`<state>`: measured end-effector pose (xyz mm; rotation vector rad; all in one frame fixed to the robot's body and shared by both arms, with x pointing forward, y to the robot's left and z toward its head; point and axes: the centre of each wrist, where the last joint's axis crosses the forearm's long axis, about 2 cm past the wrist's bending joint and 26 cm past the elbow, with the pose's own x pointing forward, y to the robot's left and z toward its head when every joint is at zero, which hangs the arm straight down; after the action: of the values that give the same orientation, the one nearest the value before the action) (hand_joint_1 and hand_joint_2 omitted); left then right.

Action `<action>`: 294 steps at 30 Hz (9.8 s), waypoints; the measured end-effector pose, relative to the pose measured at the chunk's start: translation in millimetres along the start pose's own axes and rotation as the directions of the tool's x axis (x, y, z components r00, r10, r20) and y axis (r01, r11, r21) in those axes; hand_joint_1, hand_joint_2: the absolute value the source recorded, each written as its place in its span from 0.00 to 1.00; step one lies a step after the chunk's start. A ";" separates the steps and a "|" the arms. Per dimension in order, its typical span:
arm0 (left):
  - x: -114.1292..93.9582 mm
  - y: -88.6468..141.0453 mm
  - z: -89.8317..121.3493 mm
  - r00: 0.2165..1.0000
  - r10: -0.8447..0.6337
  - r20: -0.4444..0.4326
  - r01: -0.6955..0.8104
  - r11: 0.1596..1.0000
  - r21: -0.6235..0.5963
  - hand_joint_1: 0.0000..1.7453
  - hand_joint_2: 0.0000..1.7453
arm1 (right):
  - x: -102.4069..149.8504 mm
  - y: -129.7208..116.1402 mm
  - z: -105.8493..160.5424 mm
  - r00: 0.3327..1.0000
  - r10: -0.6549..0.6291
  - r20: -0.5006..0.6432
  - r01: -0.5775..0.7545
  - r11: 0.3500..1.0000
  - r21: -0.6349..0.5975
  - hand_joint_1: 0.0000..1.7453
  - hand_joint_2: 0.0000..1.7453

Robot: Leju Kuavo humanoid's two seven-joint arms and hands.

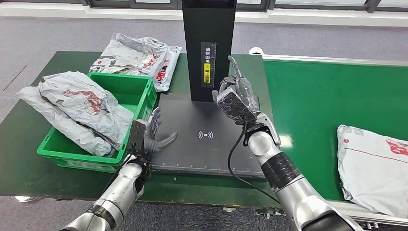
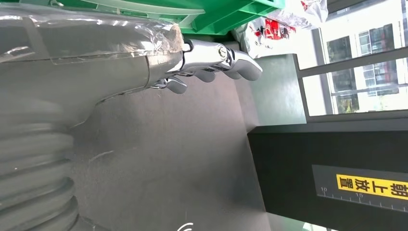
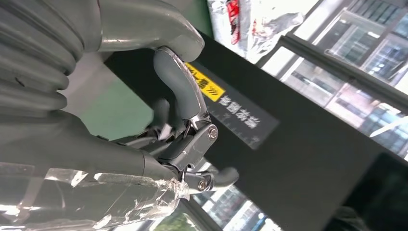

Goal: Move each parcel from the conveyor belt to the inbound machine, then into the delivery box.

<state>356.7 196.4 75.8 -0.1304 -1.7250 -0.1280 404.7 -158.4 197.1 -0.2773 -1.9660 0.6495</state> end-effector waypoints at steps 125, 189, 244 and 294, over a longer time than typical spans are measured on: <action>11.0 -5.9 -14.2 0.997 0.059 0.056 -0.062 0.997 0.045 0.00 1.00 | 58.8 57.8 -11.8 0.984 -0.019 0.177 -0.045 0.937 0.347 0.25 1.00; -11.4 -37.4 9.7 0.844 -0.482 0.236 0.511 0.586 -0.629 0.30 1.00 | -69.2 3.6 135.4 0.838 -0.546 -0.026 0.541 0.835 -0.103 0.00 1.00; 160.5 170.0 -76.5 0.544 -0.795 0.268 0.462 0.550 0.696 1.00 1.00 | -64.5 -26.2 210.5 0.828 -0.561 0.011 0.500 0.730 -0.465 0.00 1.00; 83.5 243.5 0.8 0.721 -0.642 0.263 0.600 0.767 0.227 0.00 1.00 | -61.4 -46.7 230.0 0.825 -0.563 0.038 0.508 0.712 -0.485 0.00 1.00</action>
<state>381.7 438.1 160.8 0.5738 -2.0473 -0.5218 235.2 -299.3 95.9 -0.0193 -1.9388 -0.2435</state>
